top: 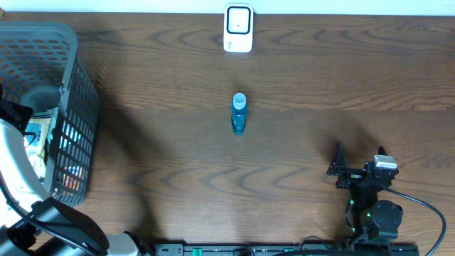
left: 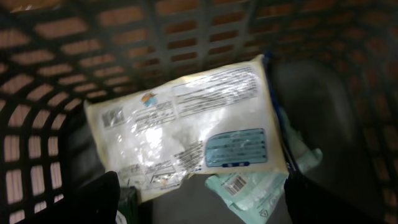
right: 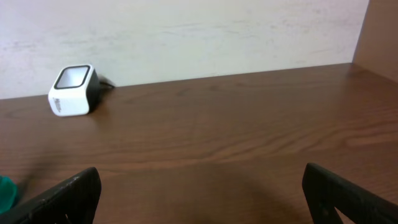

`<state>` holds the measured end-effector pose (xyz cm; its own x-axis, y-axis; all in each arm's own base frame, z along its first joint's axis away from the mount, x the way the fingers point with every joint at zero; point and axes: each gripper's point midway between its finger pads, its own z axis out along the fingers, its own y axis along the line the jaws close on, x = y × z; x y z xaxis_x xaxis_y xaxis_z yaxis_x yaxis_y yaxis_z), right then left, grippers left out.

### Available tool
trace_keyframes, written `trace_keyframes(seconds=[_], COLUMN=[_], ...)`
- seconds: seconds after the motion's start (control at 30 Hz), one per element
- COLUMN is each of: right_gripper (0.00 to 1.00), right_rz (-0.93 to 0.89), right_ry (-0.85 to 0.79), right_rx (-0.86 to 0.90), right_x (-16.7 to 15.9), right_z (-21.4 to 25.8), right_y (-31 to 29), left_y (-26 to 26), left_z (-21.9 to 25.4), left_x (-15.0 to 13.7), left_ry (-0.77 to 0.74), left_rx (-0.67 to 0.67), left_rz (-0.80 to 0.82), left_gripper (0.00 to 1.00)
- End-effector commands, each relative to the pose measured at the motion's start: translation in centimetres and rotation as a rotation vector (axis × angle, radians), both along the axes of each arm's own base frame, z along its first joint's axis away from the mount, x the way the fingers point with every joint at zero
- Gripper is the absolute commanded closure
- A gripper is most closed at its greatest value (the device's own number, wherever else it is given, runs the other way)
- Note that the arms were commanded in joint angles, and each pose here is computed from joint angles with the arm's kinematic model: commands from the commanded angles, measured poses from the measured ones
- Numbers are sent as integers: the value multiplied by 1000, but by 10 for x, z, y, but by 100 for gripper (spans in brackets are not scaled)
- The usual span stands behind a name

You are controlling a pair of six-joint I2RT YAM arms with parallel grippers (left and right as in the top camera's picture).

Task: Scan the item barcode
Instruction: 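Grasp the white snack bag corner with the left gripper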

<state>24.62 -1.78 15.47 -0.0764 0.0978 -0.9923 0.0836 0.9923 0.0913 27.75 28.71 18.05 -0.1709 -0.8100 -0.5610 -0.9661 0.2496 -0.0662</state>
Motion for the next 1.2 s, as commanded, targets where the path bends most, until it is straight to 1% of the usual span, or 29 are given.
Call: trace_keyframes(seconds=[0.0,0.1,0.2,0.37,0.63,0.83,1.0,1.13,1.17], right_gripper=[1,1,1,1,1,1,1,1,1], right_rz=[15,15,15,14,15,15,15,15,15], right_ry=[6,6,6,6,6,6,6,6,6], right_rx=[-11,-11,-11,-11,-11,-11,-11,-11,-11], right_x=[0,0,0,0,0,0,0,0,0], right_z=[-2,-2,-2,-2,-2,-2,-2,-2,-2], right_y=[3,3,3,3,3,3,3,3,3], left_y=[-2,1,5,8,16,16,8,-13,-15], left_z=[-5,-7,-7,-14,-33,-69,-102,-120,-121], left_x=[6,9,14,18,28,28,18,20,20], left_ry=[52,58,70,142,205,330,436,438,441], left_rx=[-3,6,29,56,75,28,-40,-126,-135], left_rz=[-123,-139,-179,-287,-378,-498,-599,-760,-776], left_gripper=[15,15,7,6,7,7,7,7,8])
